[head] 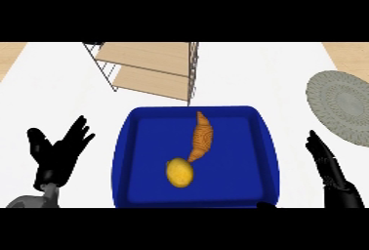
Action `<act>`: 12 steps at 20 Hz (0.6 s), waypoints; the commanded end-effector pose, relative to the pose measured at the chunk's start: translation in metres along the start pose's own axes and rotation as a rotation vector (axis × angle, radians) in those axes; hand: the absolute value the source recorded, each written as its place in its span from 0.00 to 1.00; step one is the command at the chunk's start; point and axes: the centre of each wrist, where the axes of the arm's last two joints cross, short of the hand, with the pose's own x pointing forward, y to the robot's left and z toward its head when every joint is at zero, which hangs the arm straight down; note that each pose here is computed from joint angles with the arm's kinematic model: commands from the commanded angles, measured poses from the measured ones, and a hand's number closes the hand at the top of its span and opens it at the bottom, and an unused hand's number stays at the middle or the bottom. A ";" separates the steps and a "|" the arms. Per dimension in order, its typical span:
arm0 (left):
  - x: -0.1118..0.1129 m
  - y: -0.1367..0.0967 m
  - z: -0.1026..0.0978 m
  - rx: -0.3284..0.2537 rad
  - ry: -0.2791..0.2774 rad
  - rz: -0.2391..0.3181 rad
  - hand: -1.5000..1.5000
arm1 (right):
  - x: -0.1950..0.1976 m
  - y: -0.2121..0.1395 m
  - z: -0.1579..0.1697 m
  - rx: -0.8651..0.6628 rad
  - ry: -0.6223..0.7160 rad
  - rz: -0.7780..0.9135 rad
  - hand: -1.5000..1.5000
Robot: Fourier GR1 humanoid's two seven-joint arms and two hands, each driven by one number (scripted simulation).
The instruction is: Pick the croissant from the tray and place it in the tiered shelf
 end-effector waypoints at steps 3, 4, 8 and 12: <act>-0.004 0.003 0.000 -0.005 0.055 -0.011 0.50 | 0.031 0.035 0.012 -0.078 0.135 0.078 0.00; -0.006 -0.020 -0.004 -0.029 0.070 -0.021 0.50 | 0.035 0.038 0.011 -0.097 0.154 0.099 0.00; -0.005 -0.022 -0.008 -0.015 0.050 -0.011 0.50 | 0.058 0.056 -0.011 -0.144 0.238 0.164 0.00; -0.004 -0.006 0.000 -0.037 0.049 -0.011 0.50 | 0.072 0.085 -0.032 -0.115 0.329 0.240 0.00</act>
